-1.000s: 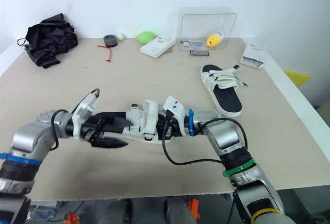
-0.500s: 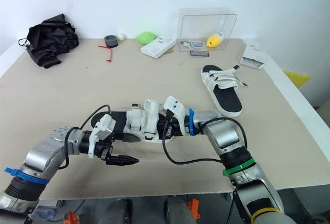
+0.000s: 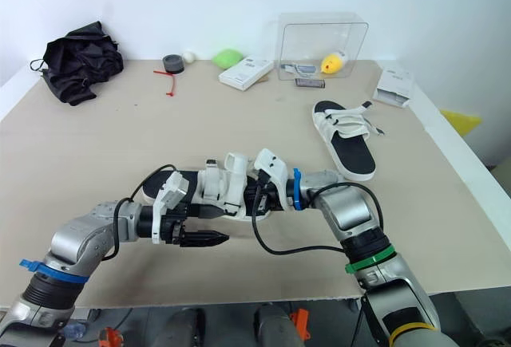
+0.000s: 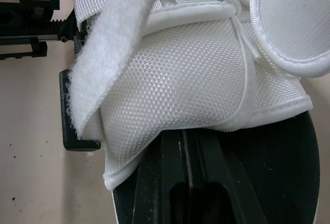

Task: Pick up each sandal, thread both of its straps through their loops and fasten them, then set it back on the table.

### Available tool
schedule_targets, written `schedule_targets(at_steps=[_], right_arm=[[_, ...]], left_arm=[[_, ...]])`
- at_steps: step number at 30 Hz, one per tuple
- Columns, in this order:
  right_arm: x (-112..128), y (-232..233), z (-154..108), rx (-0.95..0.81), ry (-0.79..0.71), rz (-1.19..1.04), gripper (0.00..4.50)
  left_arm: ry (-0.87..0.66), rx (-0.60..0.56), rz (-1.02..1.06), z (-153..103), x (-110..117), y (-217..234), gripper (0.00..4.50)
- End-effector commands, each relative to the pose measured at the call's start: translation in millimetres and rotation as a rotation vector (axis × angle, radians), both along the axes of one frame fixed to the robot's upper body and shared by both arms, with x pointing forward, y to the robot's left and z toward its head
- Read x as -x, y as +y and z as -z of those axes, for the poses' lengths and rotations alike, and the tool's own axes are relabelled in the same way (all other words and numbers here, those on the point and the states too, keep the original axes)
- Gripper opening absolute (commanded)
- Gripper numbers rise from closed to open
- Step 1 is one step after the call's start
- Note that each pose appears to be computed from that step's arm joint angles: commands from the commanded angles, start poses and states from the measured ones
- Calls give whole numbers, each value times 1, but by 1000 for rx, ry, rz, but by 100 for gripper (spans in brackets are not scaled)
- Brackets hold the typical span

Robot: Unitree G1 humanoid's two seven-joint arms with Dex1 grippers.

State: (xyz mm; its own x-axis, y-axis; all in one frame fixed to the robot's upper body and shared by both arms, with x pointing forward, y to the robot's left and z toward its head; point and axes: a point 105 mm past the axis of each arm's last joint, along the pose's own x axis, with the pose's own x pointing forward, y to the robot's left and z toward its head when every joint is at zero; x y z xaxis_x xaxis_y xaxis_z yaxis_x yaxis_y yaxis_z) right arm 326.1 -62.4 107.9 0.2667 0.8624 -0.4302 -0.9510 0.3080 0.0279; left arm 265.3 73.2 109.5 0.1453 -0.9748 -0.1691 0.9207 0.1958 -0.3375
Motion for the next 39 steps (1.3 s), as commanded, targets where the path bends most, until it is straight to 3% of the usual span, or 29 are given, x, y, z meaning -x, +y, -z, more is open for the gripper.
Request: schedule_targets(at_steps=[1,10,12,16,23,28,34,36,39], right_arm=[[5,-6,26,68,78,24,0],[5,-5,26,68,79,25,0],[5,-6,26,68,80,26,0],[4,-6,26,67,79,28,0],[4,-5,24,62,76,28,0],[3,-4,24,60,74,28,0],[3,-5,24,61,72,27,0],[2,-5,24,62,71,27,0],[2,-5,23,63,70,27,0]], left_arm=[[-101,52,11,-28,-3,-5,402],[-66,62,38,-26,-1,-12,402],[-55,62,50,-26,0,-11,380],[-14,33,61,-20,1,-7,268],[73,-86,93,1,10,2,4],[231,-134,152,6,25,10,2],[438,-113,354,-23,58,18,2],[443,-143,424,-29,66,21,2],[388,-170,447,-37,62,19,2]])
